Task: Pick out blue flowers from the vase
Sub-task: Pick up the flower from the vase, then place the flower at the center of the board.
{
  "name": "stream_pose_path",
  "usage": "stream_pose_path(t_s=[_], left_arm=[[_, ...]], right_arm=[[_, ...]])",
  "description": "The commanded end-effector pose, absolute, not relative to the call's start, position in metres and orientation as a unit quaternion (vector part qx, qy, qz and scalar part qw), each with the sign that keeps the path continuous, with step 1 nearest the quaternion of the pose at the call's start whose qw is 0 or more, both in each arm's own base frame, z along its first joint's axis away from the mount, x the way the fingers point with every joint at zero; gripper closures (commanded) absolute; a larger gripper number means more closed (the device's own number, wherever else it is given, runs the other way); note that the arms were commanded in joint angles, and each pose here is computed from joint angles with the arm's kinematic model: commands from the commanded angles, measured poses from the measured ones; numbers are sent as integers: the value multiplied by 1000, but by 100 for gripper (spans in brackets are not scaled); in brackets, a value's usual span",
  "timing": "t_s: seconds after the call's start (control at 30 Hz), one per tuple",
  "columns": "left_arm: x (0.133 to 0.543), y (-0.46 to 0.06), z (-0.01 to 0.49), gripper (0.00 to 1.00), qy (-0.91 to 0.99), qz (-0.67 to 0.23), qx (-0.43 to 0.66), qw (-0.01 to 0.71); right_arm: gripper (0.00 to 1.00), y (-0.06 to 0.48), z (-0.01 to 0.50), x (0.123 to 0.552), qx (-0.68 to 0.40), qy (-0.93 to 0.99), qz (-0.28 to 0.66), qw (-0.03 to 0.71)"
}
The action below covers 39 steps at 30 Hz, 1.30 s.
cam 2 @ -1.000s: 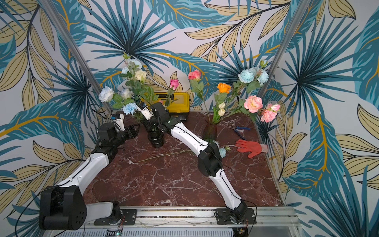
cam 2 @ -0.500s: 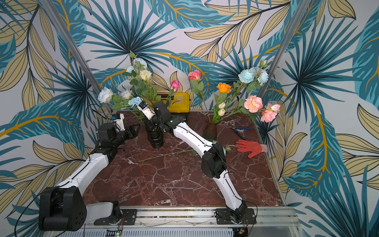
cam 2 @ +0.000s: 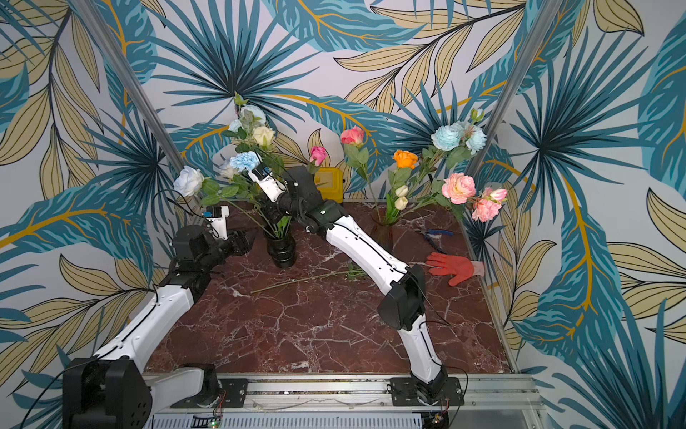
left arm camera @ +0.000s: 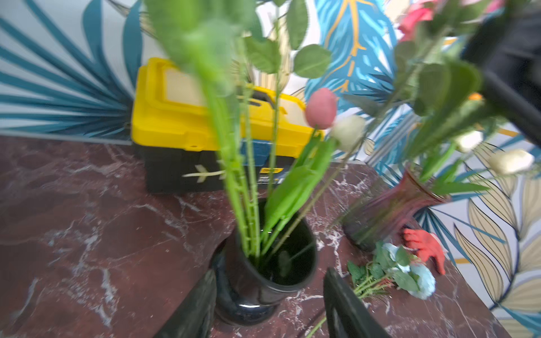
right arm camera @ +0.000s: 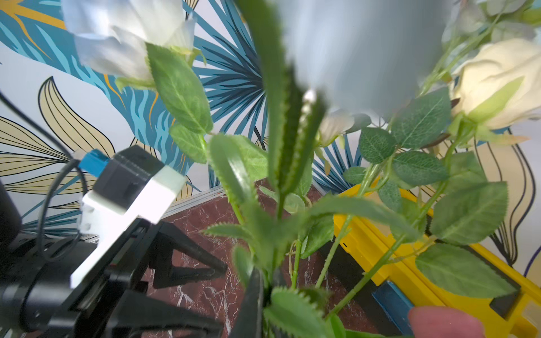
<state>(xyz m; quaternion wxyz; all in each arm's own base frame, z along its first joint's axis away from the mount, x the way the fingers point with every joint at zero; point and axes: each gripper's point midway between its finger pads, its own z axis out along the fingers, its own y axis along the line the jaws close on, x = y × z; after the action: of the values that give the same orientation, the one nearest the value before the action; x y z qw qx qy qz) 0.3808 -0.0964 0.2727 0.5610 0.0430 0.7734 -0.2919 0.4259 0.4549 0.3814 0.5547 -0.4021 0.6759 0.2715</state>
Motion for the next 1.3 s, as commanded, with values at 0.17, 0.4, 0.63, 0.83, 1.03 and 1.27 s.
stream_pose_path(t_s=[0.17, 0.4, 0.63, 0.83, 1.03, 1.27], left_arm=[[343, -134, 301, 37, 729, -322, 162, 582], [356, -138, 314, 37, 724, -313, 165, 592], [354, -163, 338, 37, 702, -328, 202, 599], [344, -181, 353, 37, 684, -343, 232, 601], [344, -187, 353, 38, 683, -348, 236, 597], [346, -194, 354, 55, 682, -358, 241, 591]], right_arm=[[92, 439, 413, 398, -413, 667, 277, 555], [92, 428, 430, 376, -417, 660, 293, 553], [91, 419, 441, 356, -415, 652, 311, 553], [91, 413, 444, 345, -412, 650, 314, 556], [91, 408, 443, 339, -404, 650, 323, 557], [91, 401, 446, 334, -397, 649, 325, 562]])
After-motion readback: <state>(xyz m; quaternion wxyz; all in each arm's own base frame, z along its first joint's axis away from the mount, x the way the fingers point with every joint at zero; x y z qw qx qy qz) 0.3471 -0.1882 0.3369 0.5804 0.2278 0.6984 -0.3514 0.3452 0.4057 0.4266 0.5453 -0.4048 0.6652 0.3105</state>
